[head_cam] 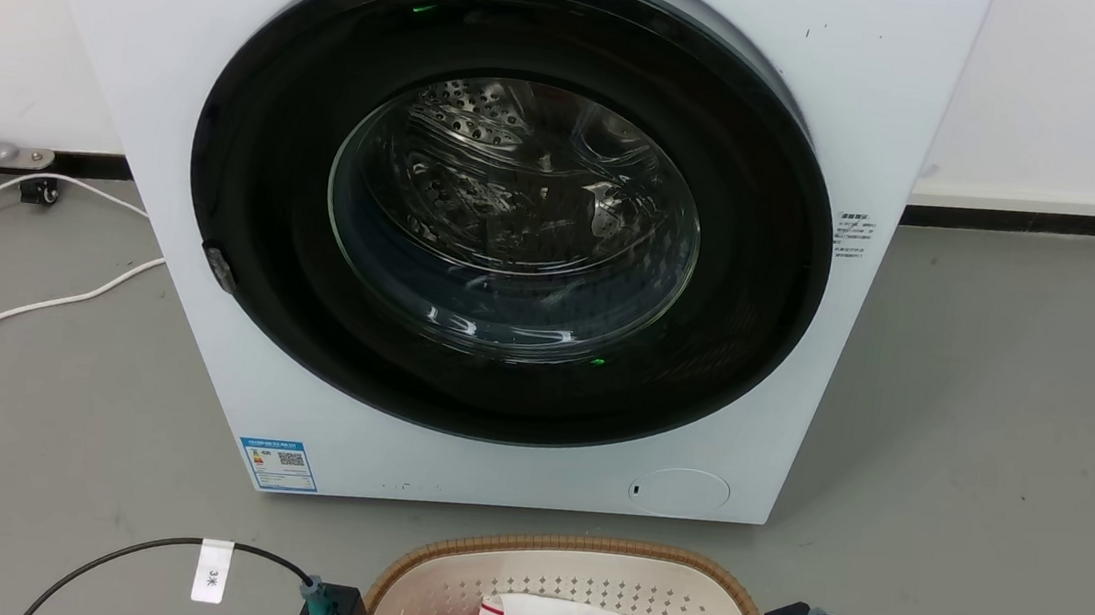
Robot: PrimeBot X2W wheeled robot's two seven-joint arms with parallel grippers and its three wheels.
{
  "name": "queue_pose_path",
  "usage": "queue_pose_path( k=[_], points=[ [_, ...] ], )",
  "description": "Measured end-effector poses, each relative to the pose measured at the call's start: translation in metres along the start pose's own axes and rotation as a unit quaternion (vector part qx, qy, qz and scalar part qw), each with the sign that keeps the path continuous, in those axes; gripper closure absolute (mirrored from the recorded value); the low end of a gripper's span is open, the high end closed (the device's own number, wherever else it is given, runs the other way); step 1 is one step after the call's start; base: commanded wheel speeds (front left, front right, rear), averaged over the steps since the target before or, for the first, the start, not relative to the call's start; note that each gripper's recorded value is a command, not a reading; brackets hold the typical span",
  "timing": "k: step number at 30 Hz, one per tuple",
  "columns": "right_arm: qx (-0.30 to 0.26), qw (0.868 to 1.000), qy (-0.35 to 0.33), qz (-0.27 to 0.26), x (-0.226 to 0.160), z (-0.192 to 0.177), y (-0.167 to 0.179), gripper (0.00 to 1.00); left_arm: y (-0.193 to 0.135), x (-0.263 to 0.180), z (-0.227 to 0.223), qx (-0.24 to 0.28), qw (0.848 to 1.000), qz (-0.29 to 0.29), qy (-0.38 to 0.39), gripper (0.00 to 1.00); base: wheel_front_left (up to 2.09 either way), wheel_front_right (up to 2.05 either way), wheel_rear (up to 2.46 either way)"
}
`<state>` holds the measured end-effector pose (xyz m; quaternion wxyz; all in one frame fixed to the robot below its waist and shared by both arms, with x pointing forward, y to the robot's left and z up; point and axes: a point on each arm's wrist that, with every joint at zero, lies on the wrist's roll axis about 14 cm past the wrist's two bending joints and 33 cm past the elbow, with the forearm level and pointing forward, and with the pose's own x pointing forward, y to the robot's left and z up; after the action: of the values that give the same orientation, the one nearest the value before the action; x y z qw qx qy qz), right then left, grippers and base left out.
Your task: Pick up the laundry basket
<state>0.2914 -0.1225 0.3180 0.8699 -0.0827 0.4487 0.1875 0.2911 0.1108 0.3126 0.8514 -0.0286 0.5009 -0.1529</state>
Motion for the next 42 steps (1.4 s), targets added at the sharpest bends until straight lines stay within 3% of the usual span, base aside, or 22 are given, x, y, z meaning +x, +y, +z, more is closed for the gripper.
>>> queue_pose_path(
  k=[42],
  points=[
    [0.002,1.000,-0.003,0.002,-0.0003,0.0016,-0.0002,1.00,0.0005,-0.0005,-0.0032,-0.005,1.000,0.000,-0.003,1.00,0.00,0.00,0.00]
  ],
)
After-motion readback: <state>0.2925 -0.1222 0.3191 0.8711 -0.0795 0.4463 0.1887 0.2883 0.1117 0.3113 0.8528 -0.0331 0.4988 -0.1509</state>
